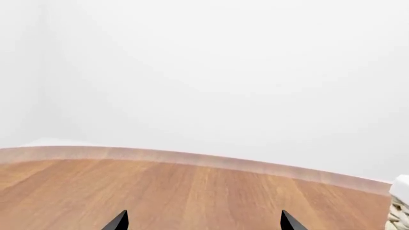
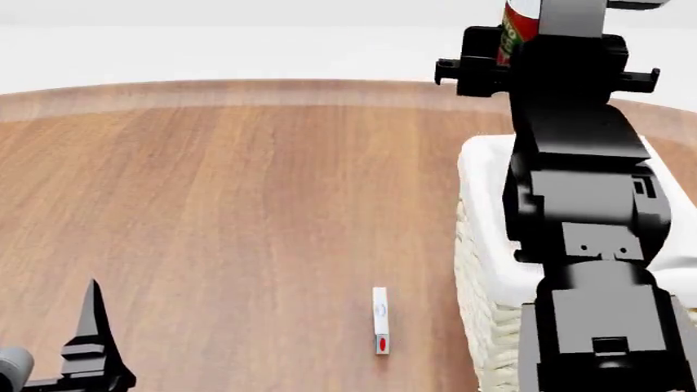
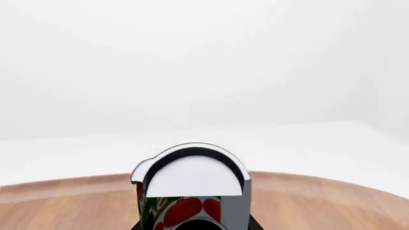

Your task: Pick up the tomato sauce, and put it in the basket.

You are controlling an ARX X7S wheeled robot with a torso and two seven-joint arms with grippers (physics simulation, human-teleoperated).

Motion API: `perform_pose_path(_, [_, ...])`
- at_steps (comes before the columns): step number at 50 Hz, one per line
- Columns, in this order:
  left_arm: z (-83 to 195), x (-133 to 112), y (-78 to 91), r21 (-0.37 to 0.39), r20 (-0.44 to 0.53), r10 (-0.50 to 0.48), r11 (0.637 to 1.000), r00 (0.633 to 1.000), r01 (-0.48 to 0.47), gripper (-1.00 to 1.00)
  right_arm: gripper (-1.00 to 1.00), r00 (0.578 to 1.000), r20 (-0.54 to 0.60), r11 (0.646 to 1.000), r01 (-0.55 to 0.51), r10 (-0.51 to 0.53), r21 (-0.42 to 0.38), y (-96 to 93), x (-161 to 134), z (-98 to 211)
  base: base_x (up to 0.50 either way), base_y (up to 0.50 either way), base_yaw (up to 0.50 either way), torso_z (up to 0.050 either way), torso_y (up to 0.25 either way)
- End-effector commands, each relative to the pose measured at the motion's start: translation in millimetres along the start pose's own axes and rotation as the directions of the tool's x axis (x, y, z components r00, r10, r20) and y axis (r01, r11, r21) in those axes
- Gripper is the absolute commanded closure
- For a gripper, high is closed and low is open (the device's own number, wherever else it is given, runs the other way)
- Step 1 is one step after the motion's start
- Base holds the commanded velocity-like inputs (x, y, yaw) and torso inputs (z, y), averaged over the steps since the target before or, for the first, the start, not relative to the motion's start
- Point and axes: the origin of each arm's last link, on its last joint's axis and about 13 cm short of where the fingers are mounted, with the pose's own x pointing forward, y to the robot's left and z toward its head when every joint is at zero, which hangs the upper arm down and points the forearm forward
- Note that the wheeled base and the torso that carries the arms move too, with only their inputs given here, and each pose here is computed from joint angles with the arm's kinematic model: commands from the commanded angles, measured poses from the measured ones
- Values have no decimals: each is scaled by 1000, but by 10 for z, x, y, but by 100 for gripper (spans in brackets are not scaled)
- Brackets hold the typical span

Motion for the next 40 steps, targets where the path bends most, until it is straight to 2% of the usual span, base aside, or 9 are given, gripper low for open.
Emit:
perform_pose_path(1, [-20,-3,1,-4,-4,2,1000,1000,-2,-100,100,994,-77,996,84,-82,21,-186,2,-90,0,0,0,0,0])
perform_pose_path(13, [5,-26,2,-9,-1,3,1000,1000,-3,-100,100,973,-170,987,156,-159,-31,-288,-36,-251,0,0,0,0,0])
perform_pose_path(21, [-9,-29,6,-11,-2,2,1000,1000,-2,-100,100,962,-216,986,169,-168,-15,-324,-56,-317,0,0,0,0,1])
perform_pose_path(22, [-16,-30,8,-9,-4,3,1000,1000,-3,-100,100,960,-224,985,166,-170,-37,-329,-60,-325,0,0,0,0,0])
perform_pose_path(34, [-58,-24,42,-10,-9,11,1000,1000,-11,-100,100,933,-284,976,211,-220,-61,-406,-92,-357,0,0,0,0,0])
perform_pose_path(40, [-82,-16,44,-9,-14,13,1000,1000,-13,-100,100,902,-342,963,221,-262,-155,-460,-133,-442,0,0,0,0,0])
